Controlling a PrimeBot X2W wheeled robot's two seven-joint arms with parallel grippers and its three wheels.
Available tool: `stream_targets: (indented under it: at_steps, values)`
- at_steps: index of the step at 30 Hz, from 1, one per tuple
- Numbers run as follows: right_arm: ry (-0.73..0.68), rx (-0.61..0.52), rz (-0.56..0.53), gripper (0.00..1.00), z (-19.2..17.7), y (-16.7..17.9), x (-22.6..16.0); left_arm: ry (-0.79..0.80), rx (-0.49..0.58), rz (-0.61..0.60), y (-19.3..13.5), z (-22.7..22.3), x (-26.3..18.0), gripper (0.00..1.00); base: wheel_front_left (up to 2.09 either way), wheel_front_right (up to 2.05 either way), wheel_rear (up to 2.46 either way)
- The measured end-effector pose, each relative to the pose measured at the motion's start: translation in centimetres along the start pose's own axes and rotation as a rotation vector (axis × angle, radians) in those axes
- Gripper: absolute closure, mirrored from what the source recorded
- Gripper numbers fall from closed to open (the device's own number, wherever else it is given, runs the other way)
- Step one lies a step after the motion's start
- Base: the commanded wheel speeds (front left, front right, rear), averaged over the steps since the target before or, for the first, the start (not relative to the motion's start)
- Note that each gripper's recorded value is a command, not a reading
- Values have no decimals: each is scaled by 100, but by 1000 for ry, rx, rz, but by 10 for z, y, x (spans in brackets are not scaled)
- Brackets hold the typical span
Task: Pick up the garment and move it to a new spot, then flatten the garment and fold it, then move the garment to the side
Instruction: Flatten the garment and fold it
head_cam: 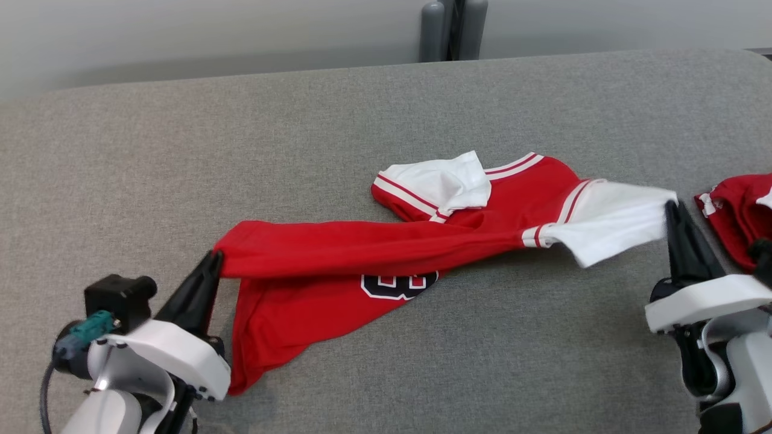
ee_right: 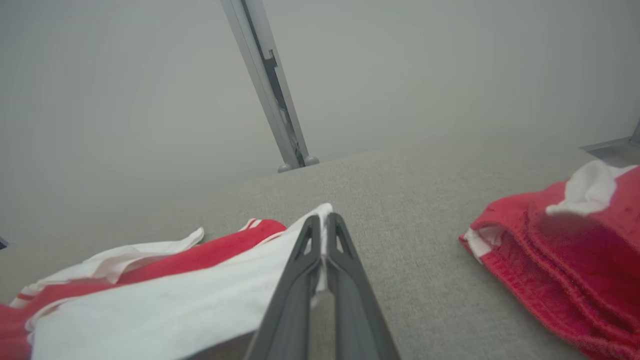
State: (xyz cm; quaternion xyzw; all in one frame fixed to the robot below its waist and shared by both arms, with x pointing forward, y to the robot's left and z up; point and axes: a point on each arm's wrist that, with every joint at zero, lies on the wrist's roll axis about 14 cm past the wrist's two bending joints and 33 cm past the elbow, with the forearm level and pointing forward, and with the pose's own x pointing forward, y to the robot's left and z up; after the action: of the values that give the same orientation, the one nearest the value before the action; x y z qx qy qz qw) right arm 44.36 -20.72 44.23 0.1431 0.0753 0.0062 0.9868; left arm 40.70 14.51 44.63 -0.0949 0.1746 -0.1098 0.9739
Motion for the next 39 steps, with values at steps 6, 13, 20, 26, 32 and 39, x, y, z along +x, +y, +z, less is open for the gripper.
stream_targets:
  at_steps: [6,13,20,26,32,39]
  values:
    - [-322,-7,91,100,102,25,5,-218,50,-3,-1,73,3,100,0,0,0]
    - [-692,-107,228,100,230,72,-21,-541,121,-32,-18,184,-14,100,0,0,0]
    - [-971,-209,348,100,327,121,-69,-829,238,-37,-37,280,-54,100,0,0,0]
    - [-1057,-241,382,100,362,137,-90,-962,296,-38,-48,325,-81,100,0,0,0]
    - [-1017,-235,399,100,358,143,-81,-960,316,-46,-51,335,-77,100,0,0,0]
    - [-821,-195,413,100,330,144,-10,-827,301,-64,-38,329,-21,100,0,0,0]
